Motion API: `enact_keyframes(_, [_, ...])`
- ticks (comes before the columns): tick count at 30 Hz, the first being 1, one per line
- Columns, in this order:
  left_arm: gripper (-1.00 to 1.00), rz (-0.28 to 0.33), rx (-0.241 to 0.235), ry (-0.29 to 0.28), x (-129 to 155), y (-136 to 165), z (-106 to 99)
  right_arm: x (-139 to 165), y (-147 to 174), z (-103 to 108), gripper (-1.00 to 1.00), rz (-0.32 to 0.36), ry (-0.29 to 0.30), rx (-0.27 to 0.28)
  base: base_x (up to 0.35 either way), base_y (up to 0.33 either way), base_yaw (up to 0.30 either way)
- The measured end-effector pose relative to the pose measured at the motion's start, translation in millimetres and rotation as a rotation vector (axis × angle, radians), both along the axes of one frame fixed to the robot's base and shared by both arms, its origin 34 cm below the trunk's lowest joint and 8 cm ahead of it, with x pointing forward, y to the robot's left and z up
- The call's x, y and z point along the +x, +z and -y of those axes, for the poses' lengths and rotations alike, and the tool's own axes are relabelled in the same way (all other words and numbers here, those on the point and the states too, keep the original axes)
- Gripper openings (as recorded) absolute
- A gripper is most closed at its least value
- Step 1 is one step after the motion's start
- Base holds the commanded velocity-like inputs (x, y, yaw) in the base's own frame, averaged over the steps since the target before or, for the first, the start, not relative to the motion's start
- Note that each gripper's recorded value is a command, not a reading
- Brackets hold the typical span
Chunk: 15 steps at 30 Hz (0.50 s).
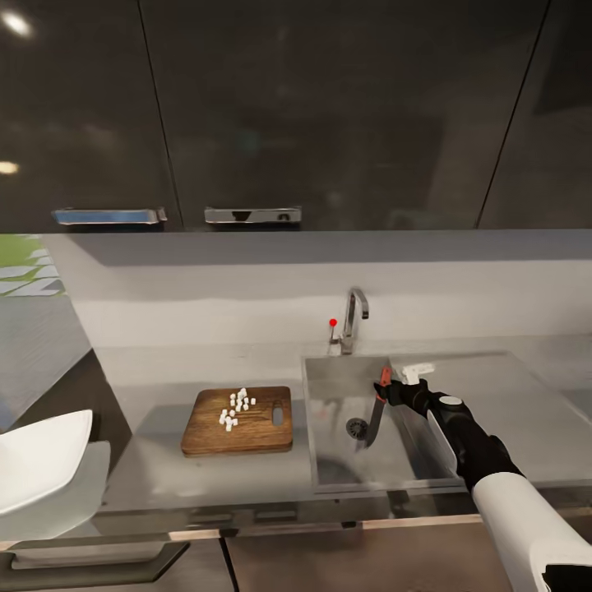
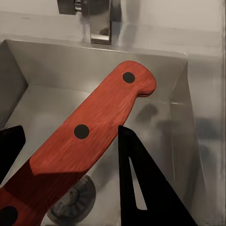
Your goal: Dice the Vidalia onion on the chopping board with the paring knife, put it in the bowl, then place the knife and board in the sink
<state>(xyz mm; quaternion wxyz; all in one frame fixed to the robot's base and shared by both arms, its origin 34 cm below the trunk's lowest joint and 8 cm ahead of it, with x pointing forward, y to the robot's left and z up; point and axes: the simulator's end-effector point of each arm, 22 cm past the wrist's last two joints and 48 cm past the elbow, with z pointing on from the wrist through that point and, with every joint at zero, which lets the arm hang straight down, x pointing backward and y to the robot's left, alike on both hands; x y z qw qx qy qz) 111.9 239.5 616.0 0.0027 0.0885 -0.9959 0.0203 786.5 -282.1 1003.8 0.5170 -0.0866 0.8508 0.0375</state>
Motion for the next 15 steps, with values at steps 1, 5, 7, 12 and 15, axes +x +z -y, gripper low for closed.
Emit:
enact_keyframes(1, [1.0,0.0,0.0,0.0,0,0,0,0,0,0,-1.0,0.0,0.0,0.0,0.0,0.0,-0.23])
enact_keyframes(5, [1.0,0.003,0.0,0.0,1,0,0,0,2,-1,-1.0,0.002,0.001,0.0,0.0,0.0,-0.254])
enact_keyframes(7, [1.0,0.004,0.0,0.0,2,0,0,-1,1,-7,-1.0,0.001,0.019,-0.014,0.0,0.0,-0.229])
enact_keyframes(12, [1.0,0.005,0.0,0.0,2,0,0,-13,-24,-48,-1.0,-0.047,0.14,-0.098,0.0,-0.014,-0.058])
enact_keyframes(15, [1.0,0.005,0.0,-0.001,2,0,0,-22,-36,-74,-1.0,-0.068,0.21,-0.144,0.023,-0.109,-0.005])
